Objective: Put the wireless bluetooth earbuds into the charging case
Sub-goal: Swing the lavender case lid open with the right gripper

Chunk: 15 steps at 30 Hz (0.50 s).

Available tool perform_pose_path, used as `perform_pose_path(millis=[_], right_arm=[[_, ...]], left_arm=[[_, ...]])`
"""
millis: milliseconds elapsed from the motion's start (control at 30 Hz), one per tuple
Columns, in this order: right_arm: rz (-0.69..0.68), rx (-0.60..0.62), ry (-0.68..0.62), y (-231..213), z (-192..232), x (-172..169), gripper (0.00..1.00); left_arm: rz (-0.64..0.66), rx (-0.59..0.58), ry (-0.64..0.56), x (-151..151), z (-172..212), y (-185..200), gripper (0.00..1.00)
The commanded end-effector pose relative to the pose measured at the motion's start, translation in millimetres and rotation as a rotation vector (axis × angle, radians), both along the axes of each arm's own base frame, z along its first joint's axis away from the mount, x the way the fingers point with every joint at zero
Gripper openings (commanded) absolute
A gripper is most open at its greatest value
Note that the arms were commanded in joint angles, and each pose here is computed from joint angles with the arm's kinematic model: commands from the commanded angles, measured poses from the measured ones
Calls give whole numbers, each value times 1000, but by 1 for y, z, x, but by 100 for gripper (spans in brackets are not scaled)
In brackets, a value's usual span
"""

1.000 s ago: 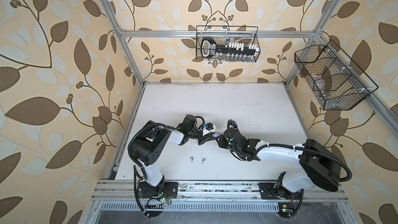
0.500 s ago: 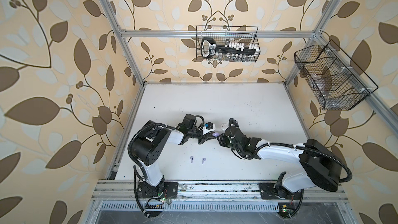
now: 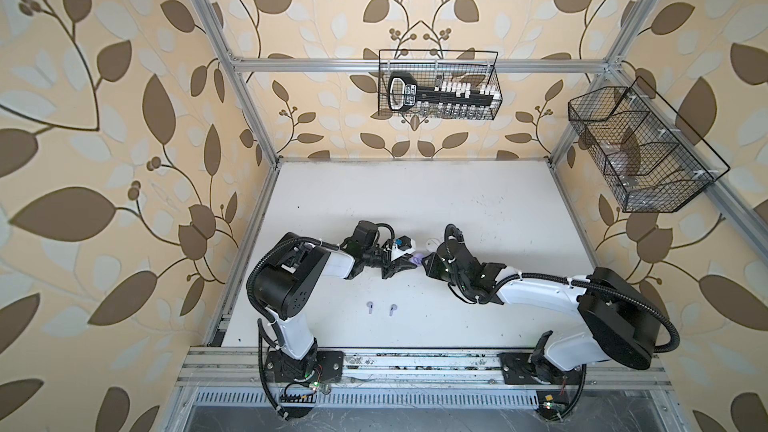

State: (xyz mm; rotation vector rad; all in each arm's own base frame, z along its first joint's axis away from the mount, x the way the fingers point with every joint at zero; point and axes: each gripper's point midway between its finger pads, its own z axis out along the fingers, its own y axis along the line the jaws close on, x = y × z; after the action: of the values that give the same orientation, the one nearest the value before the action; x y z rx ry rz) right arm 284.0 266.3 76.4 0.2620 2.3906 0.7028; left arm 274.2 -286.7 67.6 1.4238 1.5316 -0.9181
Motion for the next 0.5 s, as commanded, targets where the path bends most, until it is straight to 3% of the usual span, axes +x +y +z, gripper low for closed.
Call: perform_pose_path(millis=[0,233,467], right_arm=[[-16,32,-52,4,21,12,28],[-13,30,-51,4,21,12,28],[9,-60,-58,6,30,-7,34]], left_arm=[[-70,-63,-61,-5,25,-7,0],[-70,-64,-64,-5,25,-7,0],[-52,-67,-62,-3,25,-7,0]])
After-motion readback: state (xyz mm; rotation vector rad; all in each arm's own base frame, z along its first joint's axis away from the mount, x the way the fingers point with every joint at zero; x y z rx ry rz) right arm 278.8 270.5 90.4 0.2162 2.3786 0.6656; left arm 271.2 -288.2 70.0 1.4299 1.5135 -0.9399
